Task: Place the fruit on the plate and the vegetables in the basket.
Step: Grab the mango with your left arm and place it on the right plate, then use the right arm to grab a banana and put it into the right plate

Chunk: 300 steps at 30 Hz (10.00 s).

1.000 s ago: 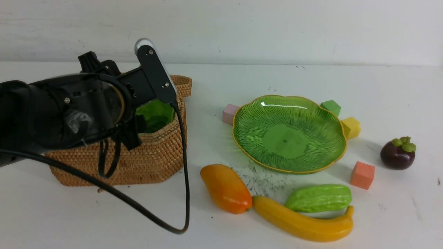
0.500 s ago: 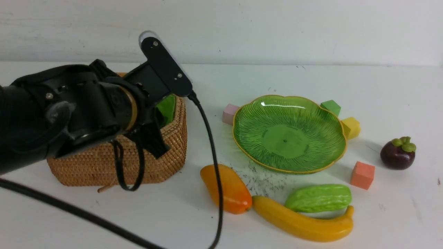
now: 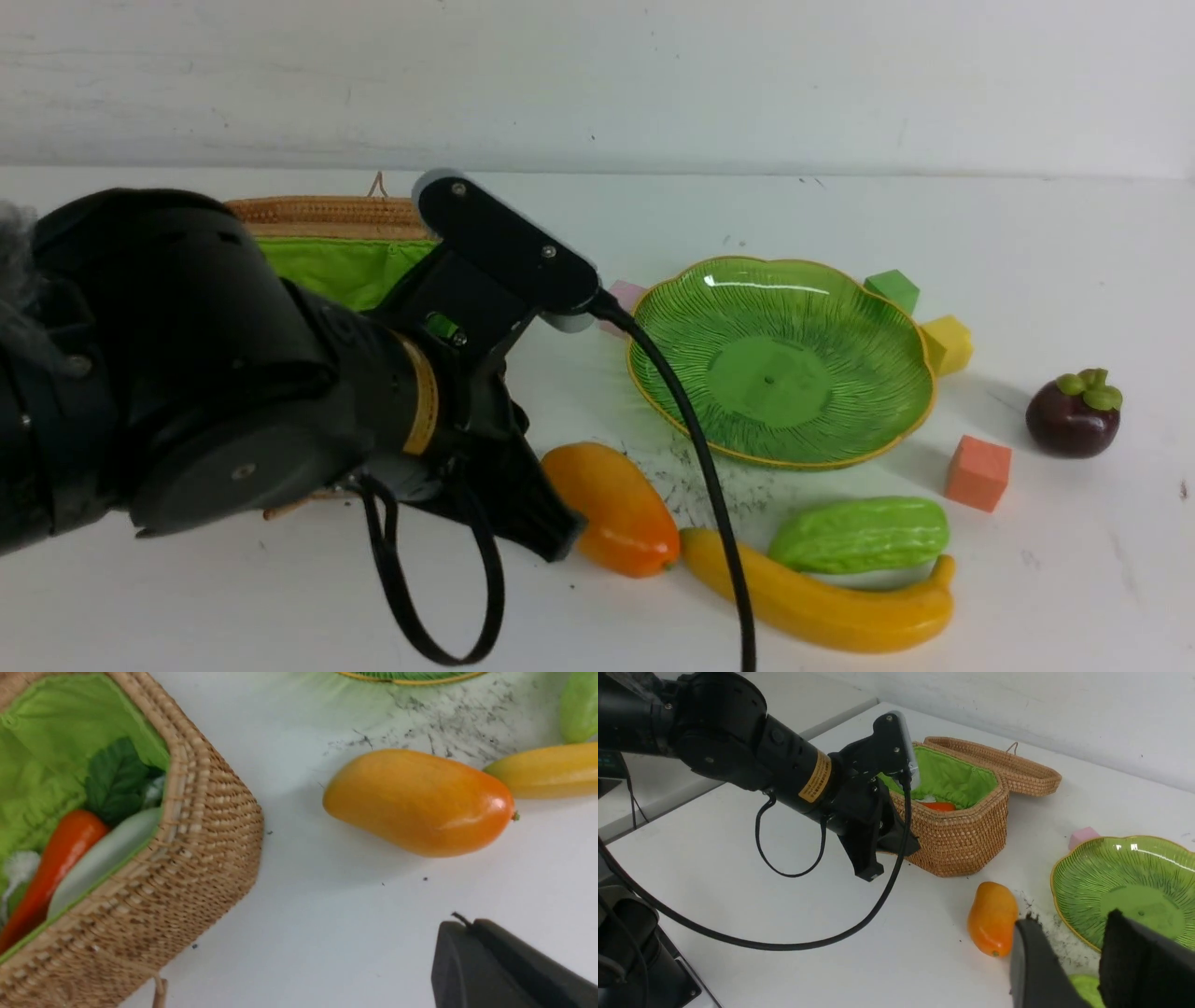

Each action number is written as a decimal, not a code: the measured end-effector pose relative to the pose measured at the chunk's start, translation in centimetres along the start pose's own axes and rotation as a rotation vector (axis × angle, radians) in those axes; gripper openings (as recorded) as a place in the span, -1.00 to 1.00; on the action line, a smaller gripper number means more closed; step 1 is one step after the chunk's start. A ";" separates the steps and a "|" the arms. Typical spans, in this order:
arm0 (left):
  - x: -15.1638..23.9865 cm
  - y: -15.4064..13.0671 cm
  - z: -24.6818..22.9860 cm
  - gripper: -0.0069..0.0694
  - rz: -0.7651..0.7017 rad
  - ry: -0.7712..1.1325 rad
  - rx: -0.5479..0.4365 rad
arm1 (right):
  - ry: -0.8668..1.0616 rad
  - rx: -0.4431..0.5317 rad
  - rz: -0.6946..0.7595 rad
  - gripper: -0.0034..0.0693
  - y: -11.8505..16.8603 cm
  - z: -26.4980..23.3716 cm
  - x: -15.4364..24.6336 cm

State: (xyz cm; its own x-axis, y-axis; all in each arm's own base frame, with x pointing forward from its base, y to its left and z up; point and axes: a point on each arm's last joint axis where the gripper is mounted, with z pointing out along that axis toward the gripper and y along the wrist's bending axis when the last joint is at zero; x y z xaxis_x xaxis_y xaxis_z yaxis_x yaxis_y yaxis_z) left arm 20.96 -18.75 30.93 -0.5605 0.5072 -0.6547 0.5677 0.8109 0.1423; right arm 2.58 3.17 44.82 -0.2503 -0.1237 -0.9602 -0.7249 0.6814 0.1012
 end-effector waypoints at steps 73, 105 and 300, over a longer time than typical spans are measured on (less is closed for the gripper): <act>-4.2 -3.9 7.0 -0.54 -0.373 0.436 0.121 | 0.193 0.028 0.112 -0.26 -0.2 -0.2 1.8; -2.0 -1.2 19.1 0.72 -0.711 0.414 -0.076 | 0.267 0.030 0.034 -0.26 -0.2 -0.3 2.4; 16.7 2.9 -19.4 -0.84 -0.293 -0.664 0.344 | 0.699 0.468 0.141 0.68 -22.6 41.0 7.0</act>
State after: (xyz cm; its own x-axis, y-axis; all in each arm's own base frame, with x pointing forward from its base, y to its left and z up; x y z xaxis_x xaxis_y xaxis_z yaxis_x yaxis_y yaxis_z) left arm 1.54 -2.23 34.78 -0.3011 -0.0798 -0.9502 0.6674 0.6941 -0.2697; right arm 43.53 16.47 25.15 -0.7684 -0.3274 -0.5498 -0.3557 0.9328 -0.0584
